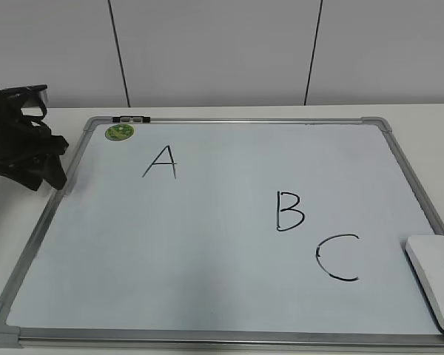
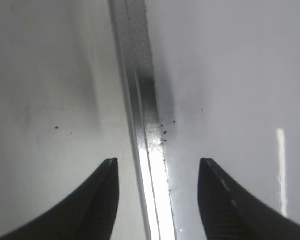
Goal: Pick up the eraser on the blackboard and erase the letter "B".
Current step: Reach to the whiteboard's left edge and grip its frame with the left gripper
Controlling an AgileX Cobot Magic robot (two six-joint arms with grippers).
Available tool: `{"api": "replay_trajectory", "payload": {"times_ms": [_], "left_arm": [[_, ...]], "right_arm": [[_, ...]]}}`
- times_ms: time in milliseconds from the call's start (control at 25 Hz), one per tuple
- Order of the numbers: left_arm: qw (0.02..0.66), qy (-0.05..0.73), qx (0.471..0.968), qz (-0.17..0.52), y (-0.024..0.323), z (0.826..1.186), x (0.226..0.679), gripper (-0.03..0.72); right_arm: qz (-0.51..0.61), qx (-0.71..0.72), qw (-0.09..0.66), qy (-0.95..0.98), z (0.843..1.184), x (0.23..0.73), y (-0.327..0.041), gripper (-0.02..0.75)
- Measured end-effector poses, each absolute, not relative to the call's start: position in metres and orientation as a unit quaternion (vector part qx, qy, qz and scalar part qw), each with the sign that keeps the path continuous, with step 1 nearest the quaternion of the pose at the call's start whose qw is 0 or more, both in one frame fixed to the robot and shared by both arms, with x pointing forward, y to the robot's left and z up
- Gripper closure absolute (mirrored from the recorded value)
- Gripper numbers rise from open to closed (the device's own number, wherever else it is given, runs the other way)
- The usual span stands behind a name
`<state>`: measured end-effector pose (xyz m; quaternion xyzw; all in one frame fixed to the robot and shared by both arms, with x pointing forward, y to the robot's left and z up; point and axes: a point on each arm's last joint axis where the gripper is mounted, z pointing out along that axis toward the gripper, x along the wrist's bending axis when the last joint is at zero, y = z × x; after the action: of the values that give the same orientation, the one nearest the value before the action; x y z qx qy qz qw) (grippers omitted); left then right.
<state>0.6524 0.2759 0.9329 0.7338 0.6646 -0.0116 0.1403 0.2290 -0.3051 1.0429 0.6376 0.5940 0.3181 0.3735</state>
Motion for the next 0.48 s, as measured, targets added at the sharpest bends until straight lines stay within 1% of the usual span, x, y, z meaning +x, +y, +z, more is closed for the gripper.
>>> {"api": "replay_trajectory", "payload": {"times_ms": [200, 320, 480], "left_arm": [[0.134, 0.672, 0.728, -0.024, 0.287, 0.925, 0.653, 0.347], [0.142, 0.677, 0.721, -0.036, 0.294, 0.919, 0.654, 0.349], [0.142, 0.68, 0.717, -0.052, 0.293, 0.909, 0.655, 0.351]], "right_arm": [[0.318, 0.638, 0.374, 0.594, 1.043, 0.229, -0.305, 0.151], [0.318, 0.638, 0.374, 0.594, 1.043, 0.229, -0.305, 0.151], [0.318, 0.638, 0.374, 0.594, 1.043, 0.229, -0.305, 0.151]]}}
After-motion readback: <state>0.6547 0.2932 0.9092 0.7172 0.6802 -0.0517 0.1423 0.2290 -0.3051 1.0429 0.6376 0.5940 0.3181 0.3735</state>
